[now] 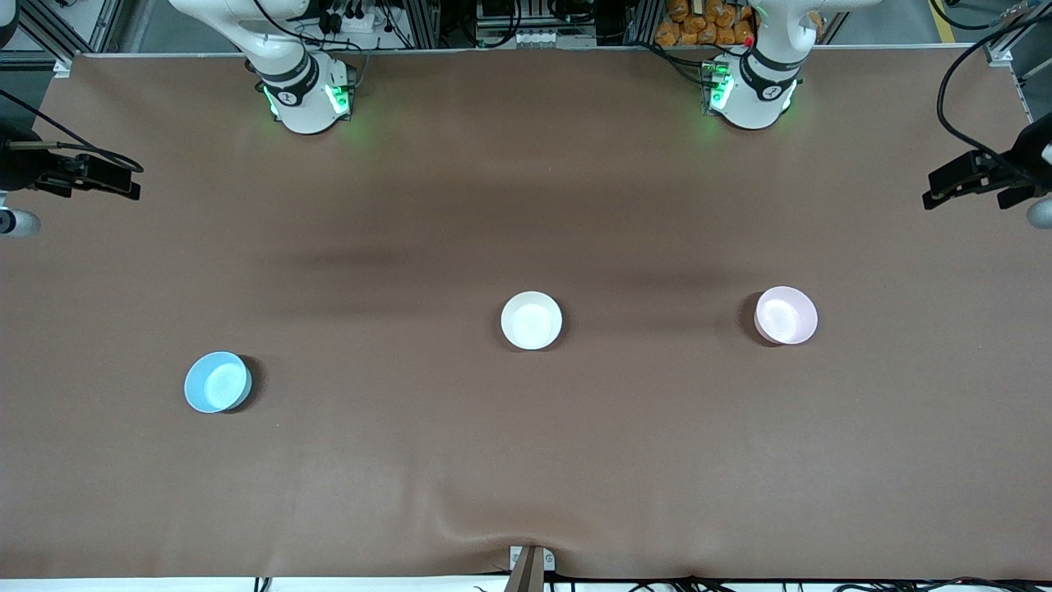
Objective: Stack pink and blue bowls on white bowl
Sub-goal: 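Reach the left gripper down to the rim of the pink bowl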
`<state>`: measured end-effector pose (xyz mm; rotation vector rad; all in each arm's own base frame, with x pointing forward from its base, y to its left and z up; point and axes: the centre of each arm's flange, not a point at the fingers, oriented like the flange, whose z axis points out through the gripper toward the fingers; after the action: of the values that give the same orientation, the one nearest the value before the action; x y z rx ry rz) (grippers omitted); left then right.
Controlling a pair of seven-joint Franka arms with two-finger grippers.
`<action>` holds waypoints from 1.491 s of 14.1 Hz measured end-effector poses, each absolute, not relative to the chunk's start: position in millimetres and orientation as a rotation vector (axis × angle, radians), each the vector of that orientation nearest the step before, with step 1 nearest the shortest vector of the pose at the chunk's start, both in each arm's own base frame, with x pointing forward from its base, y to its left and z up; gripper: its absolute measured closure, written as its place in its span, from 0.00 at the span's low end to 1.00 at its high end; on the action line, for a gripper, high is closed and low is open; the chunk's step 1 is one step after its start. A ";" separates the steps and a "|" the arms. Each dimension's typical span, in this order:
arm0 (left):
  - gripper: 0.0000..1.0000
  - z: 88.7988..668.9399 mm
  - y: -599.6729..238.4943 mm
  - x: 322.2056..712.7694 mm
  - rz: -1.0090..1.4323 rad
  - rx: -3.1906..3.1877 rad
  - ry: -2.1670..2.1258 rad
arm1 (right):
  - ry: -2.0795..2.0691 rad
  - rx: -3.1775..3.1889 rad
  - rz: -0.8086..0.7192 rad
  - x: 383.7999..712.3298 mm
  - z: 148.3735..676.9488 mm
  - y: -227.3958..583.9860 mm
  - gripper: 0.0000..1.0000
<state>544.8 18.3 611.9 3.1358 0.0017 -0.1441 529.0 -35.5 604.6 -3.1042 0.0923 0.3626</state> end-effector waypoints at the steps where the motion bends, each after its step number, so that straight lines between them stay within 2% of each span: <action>1: 0.00 602.6 20.3 549.2 -0.171 3.133 -0.015 | 0.100 -3.103 0.363 528.9 604.6 -38.0 0.00; 7: 0.00 531.8 53.7 582.3 -0.245 3.118 -0.084 | 0.121 -3.101 0.363 528.2 604.5 -45.2 0.00; 10: 0.00 477.0 77.6 593.4 -0.239 3.114 -0.098 | 0.116 -3.102 0.363 528.4 604.4 -43.5 0.00; 16: 0.00 365.5 65.9 599.3 -0.265 3.076 -0.100 | 0.116 -3.101 0.363 528.6 604.0 -43.7 0.00; 19: 0.04 318.5 62.8 596.4 -0.250 3.063 -0.080 | 0.116 -3.104 0.348 529.9 604.6 -43.8 0.00; 21: 0.12 286.7 55.6 591.5 -0.234 3.064 -0.091 | 0.117 -3.104 0.344 530.2 604.8 -44.1 0.00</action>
<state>591.5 55.6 286.7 3.0639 -0.0910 -0.2341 530.2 -44.1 604.8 -3.1044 0.1170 0.3436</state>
